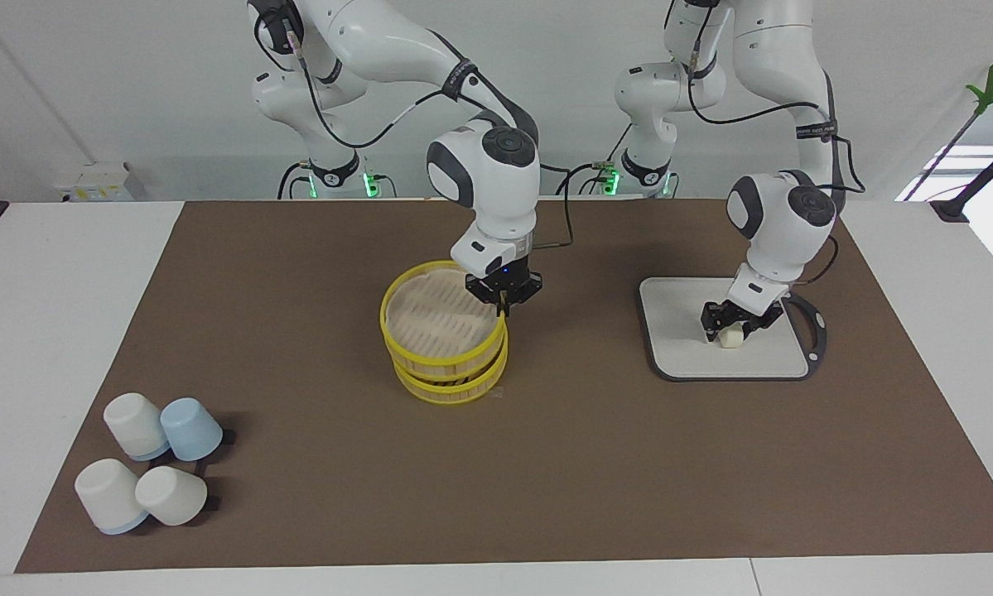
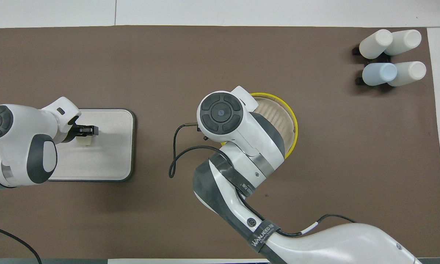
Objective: Place bun in steamer
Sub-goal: 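Grasp the bun with the left gripper while the right gripper lifts the lid, then set the lid aside with the right gripper while the left gripper carries the bun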
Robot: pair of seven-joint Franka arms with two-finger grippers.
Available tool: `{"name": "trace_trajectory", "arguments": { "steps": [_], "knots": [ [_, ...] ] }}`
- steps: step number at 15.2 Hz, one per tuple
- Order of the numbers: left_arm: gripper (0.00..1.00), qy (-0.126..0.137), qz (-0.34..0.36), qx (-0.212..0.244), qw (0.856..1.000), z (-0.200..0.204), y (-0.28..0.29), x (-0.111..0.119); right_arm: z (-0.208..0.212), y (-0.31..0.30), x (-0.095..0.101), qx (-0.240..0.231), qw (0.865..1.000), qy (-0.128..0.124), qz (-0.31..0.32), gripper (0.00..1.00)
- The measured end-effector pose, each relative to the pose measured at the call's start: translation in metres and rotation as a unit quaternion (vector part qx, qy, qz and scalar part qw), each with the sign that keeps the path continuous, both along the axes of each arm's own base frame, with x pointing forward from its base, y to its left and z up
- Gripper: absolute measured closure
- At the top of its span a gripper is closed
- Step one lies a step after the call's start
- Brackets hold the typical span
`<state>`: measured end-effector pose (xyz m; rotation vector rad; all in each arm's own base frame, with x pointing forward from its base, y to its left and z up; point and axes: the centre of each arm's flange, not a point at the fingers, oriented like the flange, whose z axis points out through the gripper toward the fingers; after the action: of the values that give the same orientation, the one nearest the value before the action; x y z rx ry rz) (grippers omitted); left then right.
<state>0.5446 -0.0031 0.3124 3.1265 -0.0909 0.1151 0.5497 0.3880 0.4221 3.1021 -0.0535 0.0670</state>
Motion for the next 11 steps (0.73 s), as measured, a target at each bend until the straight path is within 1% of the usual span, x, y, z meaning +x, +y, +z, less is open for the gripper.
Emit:
{"name": "trace_trajectory", "arguments": {
  "steps": [2, 4, 5, 7, 9, 11],
  "knots": [
    [0.69, 0.0, 0.002, 0.0, 1.0, 0.0, 0.002, 0.0, 0.034, -0.024, 0.016, -0.018, 0.999, 0.02, 0.021, 0.91],
    [0.87, 0.001, 0.002, 0.0, 1.0, 0.001, 0.003, 0.001, 0.071, -0.058, 0.033, -0.025, 0.998, 0.03, 0.043, 0.91],
    [0.91, 0.005, 0.001, 0.0, 1.0, 0.004, 0.002, 0.002, 0.089, -0.076, 0.039, -0.024, 0.998, 0.031, 0.056, 0.91],
    [0.91, 0.021, 0.009, -0.001, 1.0, 0.023, -0.004, 0.011, 0.122, -0.118, 0.045, -0.022, 0.996, 0.033, 0.085, 0.91],
    [0.91, 0.033, 0.024, -0.004, 0.999, 0.058, -0.032, 0.026, 0.149, -0.174, 0.045, -0.024, 0.992, 0.052, 0.109, 0.91],
    [0.91, 0.035, 0.048, -0.006, 0.998, 0.096, -0.086, 0.034, 0.17, -0.242, 0.044, 0.001, 0.988, 0.073, 0.133, 0.91]
  ]
}}
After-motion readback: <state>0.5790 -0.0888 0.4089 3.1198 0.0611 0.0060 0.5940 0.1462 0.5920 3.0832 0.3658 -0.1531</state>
